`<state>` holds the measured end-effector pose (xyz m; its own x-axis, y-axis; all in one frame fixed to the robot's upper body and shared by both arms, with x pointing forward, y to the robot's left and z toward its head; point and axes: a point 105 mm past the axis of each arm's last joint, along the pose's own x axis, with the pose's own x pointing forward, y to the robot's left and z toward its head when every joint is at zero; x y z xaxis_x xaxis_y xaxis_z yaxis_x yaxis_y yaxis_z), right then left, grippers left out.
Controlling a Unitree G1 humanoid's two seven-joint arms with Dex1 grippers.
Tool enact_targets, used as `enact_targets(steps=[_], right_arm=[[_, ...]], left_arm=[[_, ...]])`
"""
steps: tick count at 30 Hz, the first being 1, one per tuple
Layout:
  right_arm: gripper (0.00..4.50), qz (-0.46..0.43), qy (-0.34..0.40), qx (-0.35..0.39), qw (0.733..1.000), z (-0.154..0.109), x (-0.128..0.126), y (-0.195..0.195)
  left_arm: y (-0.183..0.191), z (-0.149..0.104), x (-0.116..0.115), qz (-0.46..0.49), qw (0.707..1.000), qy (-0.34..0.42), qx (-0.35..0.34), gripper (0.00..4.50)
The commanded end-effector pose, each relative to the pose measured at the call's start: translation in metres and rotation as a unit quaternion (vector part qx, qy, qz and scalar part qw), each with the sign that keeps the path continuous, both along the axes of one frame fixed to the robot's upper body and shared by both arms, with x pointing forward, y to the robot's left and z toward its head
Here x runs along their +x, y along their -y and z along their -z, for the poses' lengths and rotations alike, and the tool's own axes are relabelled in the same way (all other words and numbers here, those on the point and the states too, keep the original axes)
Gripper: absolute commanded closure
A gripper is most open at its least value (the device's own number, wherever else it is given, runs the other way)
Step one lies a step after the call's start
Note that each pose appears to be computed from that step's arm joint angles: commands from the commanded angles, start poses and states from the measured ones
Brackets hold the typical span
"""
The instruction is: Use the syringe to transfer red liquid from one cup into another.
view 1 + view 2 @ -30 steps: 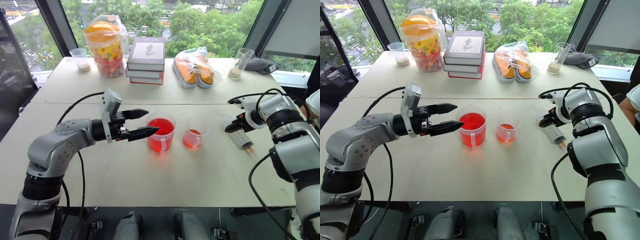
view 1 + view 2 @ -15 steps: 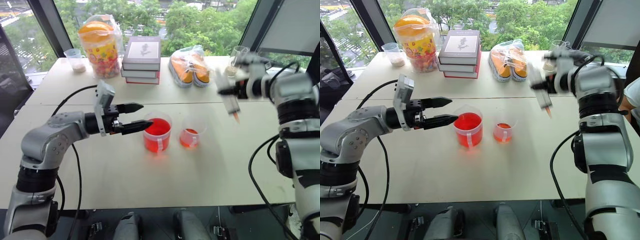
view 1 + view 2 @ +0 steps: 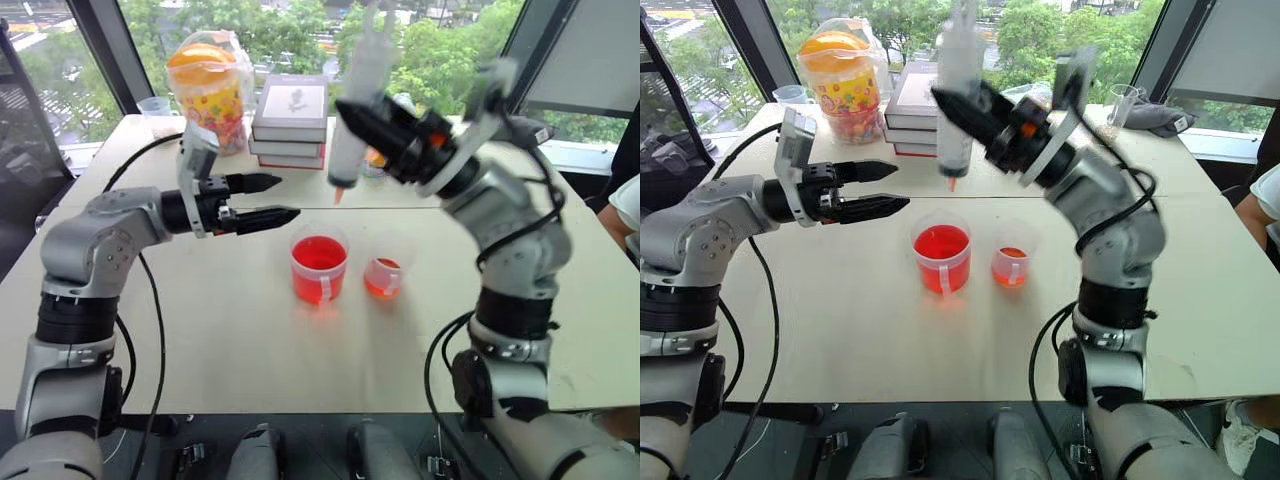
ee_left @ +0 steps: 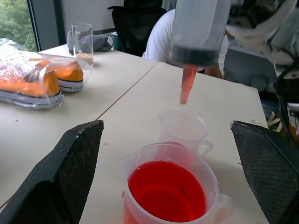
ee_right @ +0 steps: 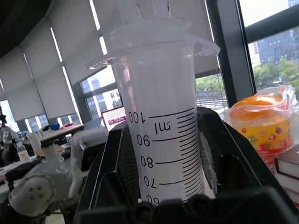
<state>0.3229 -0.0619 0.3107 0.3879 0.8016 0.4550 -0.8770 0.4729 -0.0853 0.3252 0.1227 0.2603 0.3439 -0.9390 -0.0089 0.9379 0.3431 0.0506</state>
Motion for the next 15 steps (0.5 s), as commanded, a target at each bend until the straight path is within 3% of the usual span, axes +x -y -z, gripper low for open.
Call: enact_targets(steps=[1, 8, 15], right_arm=[[3.09, 0.013, 0.022, -0.005, 1.000, 0.019, -0.002, -0.010], [3.09, 0.047, -0.006, -0.041, 0.998, 0.081, 0.009, -0.016], [3.09, 0.059, -0.009, -0.063, 0.996, 0.103, 0.011, -0.019]], left_arm=[[-0.003, -0.017, -0.003, 0.002, 0.999, 0.032, 0.003, 0.00], [0.004, -0.024, -0.009, 0.028, 0.999, 0.041, 0.011, 0.00], [0.015, -0.028, -0.015, 0.063, 0.997, 0.046, 0.013, 0.00]])
